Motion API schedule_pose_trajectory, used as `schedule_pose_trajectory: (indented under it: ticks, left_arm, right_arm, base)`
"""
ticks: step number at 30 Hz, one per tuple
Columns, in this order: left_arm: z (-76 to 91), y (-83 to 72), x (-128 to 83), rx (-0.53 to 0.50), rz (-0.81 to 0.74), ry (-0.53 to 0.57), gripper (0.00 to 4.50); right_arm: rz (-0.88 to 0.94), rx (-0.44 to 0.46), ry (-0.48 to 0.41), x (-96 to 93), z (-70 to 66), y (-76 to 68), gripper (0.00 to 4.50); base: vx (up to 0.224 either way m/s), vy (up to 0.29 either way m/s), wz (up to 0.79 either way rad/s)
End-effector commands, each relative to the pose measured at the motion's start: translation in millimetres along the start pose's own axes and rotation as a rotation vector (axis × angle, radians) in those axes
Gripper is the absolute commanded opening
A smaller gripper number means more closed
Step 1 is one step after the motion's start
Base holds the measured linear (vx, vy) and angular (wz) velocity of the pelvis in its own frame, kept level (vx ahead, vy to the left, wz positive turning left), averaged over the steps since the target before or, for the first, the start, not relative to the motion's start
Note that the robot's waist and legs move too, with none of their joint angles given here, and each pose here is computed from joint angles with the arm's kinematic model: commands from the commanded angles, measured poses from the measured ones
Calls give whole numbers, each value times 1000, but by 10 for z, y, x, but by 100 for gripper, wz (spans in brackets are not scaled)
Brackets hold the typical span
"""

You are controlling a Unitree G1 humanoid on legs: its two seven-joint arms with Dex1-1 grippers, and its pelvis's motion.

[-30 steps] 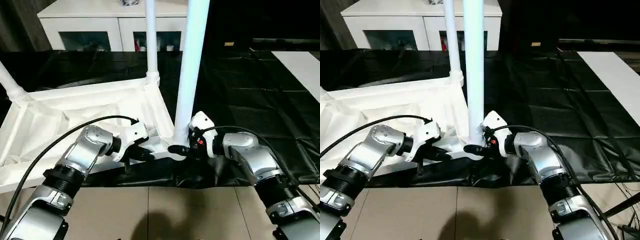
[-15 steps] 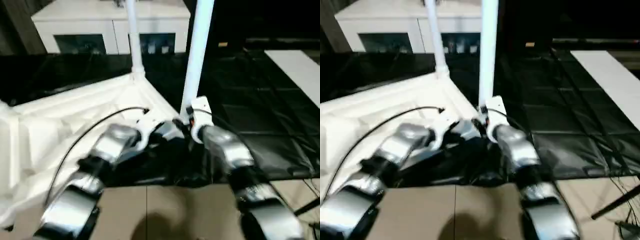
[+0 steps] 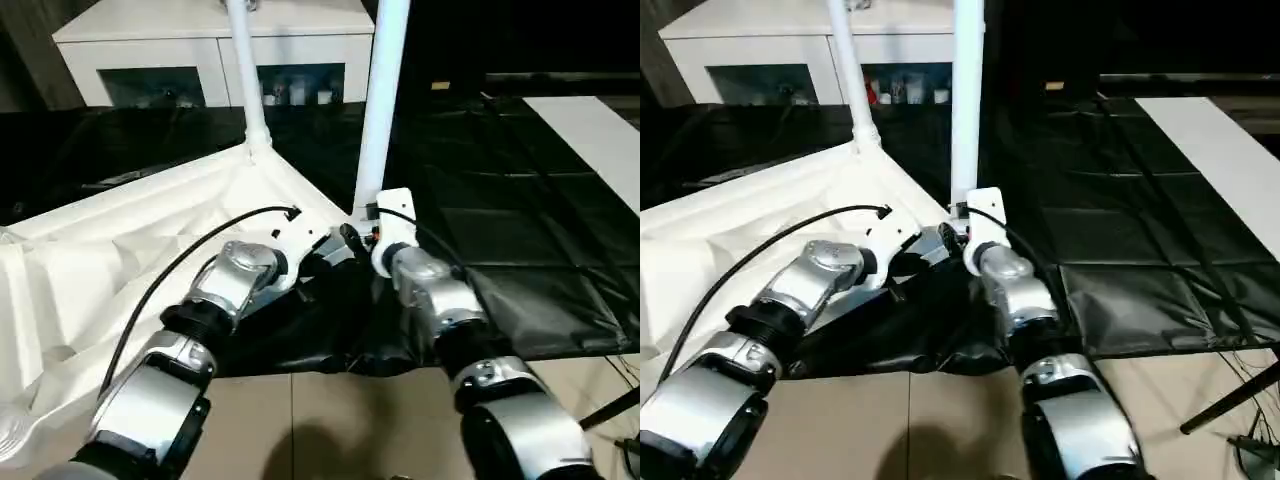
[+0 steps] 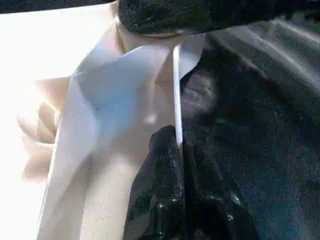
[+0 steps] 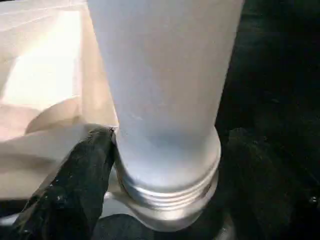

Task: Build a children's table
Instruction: Rotate leg to tighten

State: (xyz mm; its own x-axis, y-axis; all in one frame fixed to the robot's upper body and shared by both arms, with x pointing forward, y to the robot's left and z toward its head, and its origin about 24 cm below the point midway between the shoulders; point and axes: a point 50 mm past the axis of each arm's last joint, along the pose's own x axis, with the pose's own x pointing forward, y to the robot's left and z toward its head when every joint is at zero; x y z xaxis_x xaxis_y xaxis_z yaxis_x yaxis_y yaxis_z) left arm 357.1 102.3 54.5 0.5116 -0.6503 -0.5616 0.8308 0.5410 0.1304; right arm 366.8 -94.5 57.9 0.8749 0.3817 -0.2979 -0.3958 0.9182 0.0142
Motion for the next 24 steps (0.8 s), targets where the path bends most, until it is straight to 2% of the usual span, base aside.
schedule_pose_trajectory:
  ticks: [1, 4, 5, 8, 13, 17, 22, 24]
  left_arm:
    - [-58, -73, -110, 115, -159, -37, 0]
    - [-121, -137, -180, 140, -272, -26, 0]
    - [-141, -152, -226, 161, -314, -34, 0]
    - [-142, -150, -250, 166, -327, -45, 0]
    - [-148, -185, -353, 153, -423, -72, 0]
    - [-154, -170, -374, 156, -425, -68, 0]
    - [-151, -156, -380, 156, -421, -65, 0]
    - [-146, -155, -378, 157, -418, -66, 0]
  right_arm:
    - [116, -68, -42, -117, 46, -122, 393]
    - [243, -112, -22, -232, -18, -180, 393]
    - [332, -147, -21, -335, -61, -233, 393]
    - [389, -175, -22, -403, -90, -262, 393]
    - [581, -217, 40, -617, -207, -308, 393]
    - [629, -239, 65, -665, -214, -325, 393]
    - [603, -251, 60, -629, -190, -357, 393]
    - [601, -250, 60, -620, -185, -357, 377]
  base:
    - [0, 0, 0]
    - [0, 0, 0]
    - [0, 0, 0]
    - [0, 0, 0]
    - [0, 0, 0]
    - [0, 0, 0]
    - [0, 0, 0]
    - [0, 0, 0]
